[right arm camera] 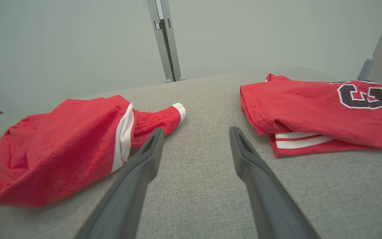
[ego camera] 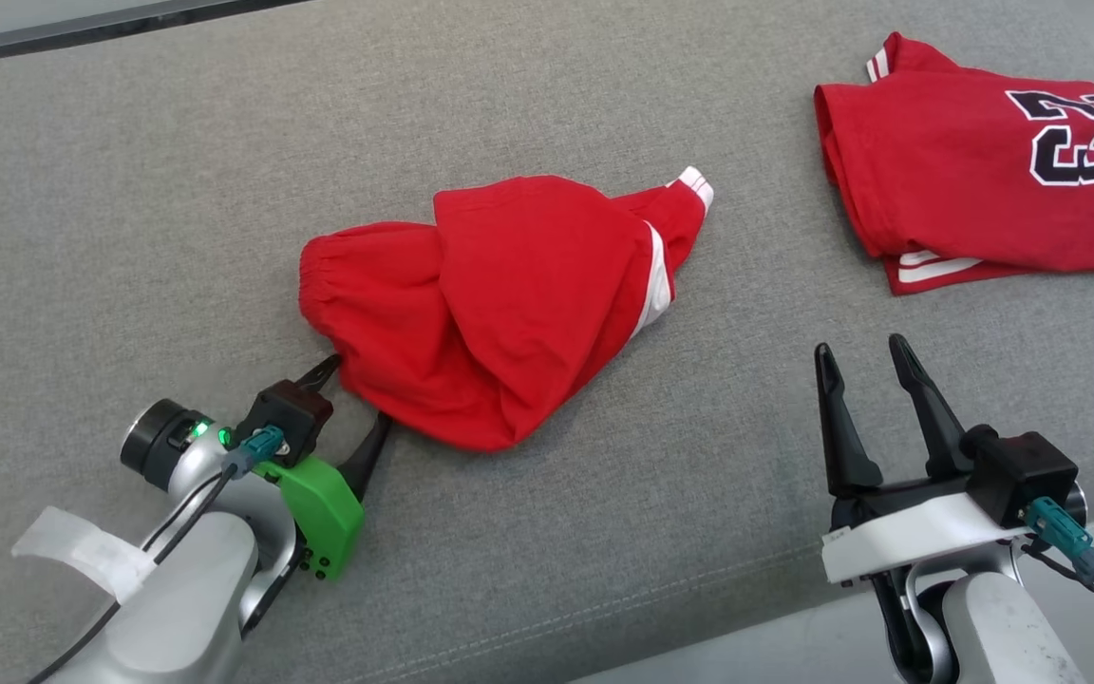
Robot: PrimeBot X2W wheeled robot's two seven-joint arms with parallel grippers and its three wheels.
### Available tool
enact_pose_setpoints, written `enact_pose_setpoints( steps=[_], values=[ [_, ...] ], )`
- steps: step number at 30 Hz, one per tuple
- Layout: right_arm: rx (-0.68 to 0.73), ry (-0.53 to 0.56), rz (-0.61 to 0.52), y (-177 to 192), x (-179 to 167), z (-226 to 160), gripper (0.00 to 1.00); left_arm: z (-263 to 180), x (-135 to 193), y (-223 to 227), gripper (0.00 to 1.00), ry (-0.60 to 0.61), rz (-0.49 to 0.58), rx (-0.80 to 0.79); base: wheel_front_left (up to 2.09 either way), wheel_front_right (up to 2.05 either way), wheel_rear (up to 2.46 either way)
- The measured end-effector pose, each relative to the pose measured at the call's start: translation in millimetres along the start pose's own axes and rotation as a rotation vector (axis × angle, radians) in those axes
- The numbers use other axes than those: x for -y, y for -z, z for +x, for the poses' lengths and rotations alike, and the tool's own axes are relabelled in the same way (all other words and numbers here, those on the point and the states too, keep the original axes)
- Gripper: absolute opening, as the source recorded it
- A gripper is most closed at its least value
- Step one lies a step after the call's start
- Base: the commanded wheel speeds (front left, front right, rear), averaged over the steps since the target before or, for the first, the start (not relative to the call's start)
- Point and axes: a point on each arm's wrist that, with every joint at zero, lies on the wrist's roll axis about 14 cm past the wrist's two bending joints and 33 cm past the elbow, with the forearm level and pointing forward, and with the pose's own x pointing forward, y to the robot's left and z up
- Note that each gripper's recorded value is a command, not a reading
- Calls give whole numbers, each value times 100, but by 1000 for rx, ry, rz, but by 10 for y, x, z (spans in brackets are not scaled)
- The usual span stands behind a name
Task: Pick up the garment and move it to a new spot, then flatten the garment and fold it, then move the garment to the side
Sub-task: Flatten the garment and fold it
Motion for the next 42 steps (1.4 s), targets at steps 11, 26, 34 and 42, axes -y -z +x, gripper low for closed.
enact_pose_setpoints(
  steps=[11,26,34,42],
  values=[
    [-10,30,7,34,90,-9,100,150,194,40,0,84,-7,-19,0,0,0],
    [-7,-24,48,62,-99,92,100,-482,178,-63,0,164,-36,-154,0,0,0],
    [-6,-60,62,72,-220,172,100,-652,132,-450,0,187,-155,-152,0,0,0],
    [-18,-13,79,111,-71,165,100,-171,-536,-672,0,46,-416,-80,0,0,0]
  ],
)
